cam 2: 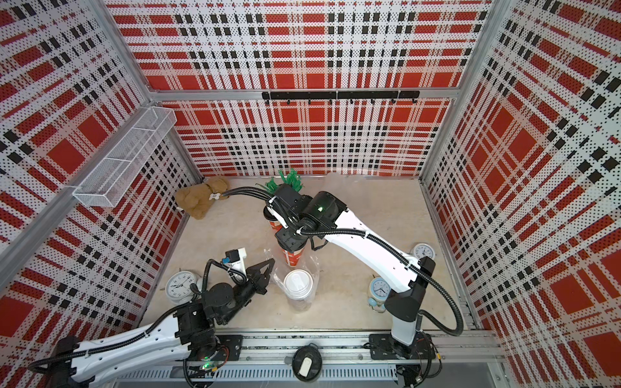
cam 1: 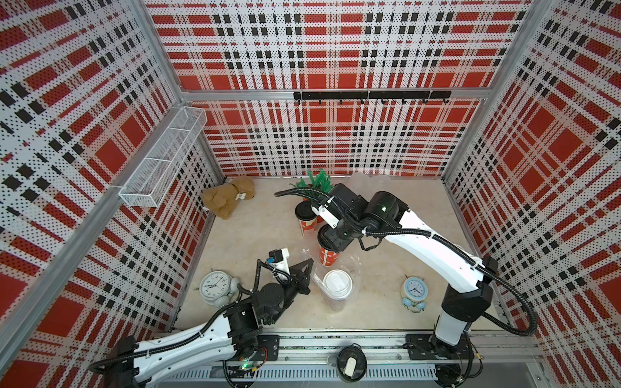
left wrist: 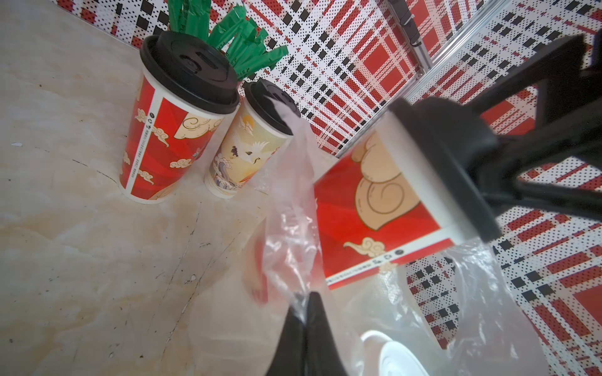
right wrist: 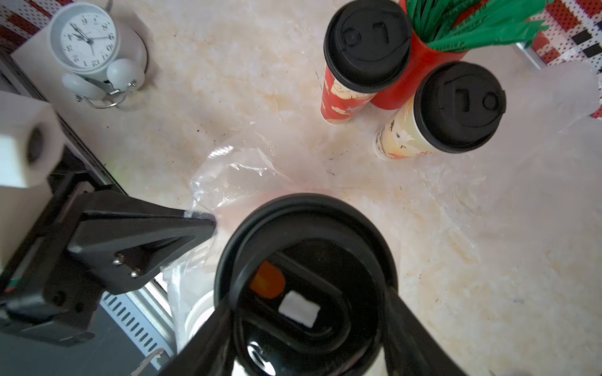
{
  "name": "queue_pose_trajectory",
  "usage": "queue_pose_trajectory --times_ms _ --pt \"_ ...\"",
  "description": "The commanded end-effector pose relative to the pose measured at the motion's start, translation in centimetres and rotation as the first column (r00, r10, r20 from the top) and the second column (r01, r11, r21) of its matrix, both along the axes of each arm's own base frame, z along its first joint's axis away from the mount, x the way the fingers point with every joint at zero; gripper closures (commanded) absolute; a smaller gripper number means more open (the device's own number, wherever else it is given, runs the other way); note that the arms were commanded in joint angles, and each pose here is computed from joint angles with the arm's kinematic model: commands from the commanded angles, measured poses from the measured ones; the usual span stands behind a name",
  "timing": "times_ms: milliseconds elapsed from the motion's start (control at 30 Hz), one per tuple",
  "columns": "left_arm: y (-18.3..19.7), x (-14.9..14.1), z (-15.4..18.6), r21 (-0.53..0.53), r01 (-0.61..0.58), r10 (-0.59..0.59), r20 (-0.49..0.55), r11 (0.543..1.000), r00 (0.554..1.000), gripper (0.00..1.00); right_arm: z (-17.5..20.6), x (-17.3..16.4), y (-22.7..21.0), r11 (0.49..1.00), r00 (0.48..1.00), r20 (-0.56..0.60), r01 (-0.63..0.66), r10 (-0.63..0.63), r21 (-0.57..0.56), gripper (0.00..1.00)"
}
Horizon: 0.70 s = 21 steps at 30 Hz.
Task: Pack milk tea into plastic carrier bags
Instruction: Place the milk tea cup in the plastic carrier bag.
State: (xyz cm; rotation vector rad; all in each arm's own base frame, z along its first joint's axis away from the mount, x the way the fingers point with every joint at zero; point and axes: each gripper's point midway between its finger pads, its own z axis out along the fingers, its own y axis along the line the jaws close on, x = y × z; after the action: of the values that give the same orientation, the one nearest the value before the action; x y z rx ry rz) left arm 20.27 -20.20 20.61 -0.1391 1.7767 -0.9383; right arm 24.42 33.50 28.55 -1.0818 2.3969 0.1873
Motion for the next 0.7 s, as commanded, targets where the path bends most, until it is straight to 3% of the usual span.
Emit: queue_pose_trajectory --times_ms 0,667 --pt "0.0 0.4 2.4 -0.042 -0.014 0.015 0.034 0.999 0.999 1.0 0.0 0.8 0.7 0.999 0.999 0.036 0.015 -0.016 0.034 0.54" --pt "0.3 0.9 2.0 -0.04 -0.03 0.031 0.015 0.999 0.999 1.0 -8.3 0.9 2.0 0.999 0.997 -0.061 0.052 -0.053 -0.012 0.44"
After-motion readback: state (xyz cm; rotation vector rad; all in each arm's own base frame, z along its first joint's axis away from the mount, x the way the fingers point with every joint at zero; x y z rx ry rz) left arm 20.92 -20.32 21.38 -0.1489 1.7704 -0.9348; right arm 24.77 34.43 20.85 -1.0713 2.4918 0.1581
